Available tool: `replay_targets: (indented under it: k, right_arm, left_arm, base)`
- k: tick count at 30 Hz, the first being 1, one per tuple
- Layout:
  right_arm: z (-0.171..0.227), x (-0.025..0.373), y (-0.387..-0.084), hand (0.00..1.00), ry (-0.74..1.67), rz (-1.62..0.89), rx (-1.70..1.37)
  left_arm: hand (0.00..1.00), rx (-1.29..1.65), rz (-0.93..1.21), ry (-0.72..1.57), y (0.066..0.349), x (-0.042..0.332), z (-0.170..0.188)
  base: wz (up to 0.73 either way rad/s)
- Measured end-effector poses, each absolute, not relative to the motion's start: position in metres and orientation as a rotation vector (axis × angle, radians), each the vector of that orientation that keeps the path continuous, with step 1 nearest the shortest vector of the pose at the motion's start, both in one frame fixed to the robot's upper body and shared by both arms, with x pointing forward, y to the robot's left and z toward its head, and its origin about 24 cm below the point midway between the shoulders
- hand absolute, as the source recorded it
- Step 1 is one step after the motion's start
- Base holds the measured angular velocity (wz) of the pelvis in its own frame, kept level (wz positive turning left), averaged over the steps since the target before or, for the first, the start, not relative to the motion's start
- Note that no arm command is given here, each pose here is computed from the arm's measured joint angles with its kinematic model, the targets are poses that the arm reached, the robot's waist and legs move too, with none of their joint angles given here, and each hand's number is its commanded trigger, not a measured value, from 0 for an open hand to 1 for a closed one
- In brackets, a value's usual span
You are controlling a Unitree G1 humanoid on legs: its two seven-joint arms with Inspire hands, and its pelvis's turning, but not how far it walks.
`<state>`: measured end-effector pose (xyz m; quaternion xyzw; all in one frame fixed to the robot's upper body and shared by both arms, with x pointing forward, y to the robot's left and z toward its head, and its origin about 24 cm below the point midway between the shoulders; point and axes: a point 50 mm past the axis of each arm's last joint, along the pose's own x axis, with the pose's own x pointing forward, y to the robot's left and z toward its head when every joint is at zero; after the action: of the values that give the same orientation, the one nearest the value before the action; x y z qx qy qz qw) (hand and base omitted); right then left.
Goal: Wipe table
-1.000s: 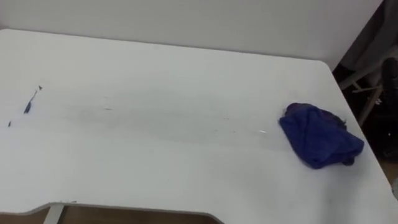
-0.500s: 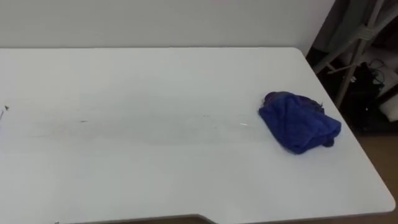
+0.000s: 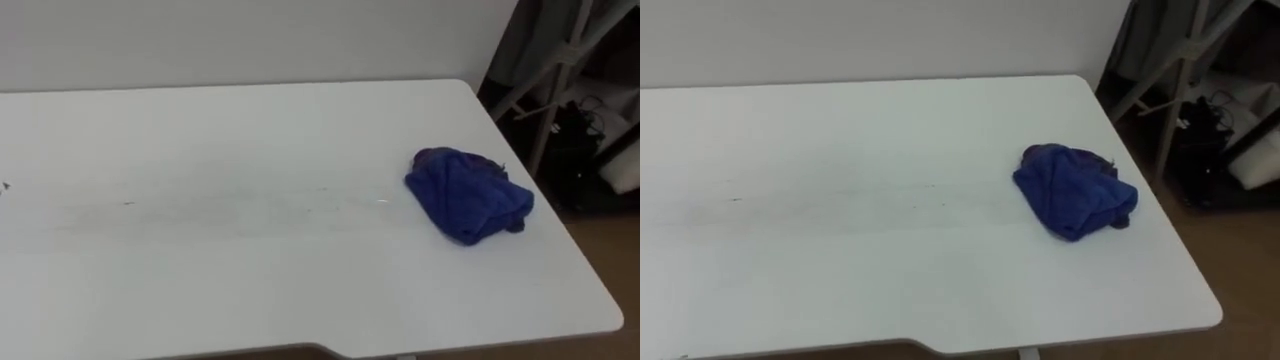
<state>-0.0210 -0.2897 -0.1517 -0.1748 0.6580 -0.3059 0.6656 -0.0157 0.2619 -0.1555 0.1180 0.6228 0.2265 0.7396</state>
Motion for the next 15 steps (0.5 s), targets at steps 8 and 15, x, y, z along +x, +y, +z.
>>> replay_targets:
  k: [8,15]
  right_arm:
    - [-0.158,0.053,-0.252,0.0,1.227,-0.366,-0.47]
    - [-0.164,0.049,-0.231,0.0,1.229,-0.25,-0.392]
  left_arm:
    - [0.0,0.301,0.409,1.313,0.242,0.006,-0.161]
    - [0.0,0.333,0.411,1.299,0.238,0.006,-0.161]
  base:
    - [0.01]
    - [0.18]
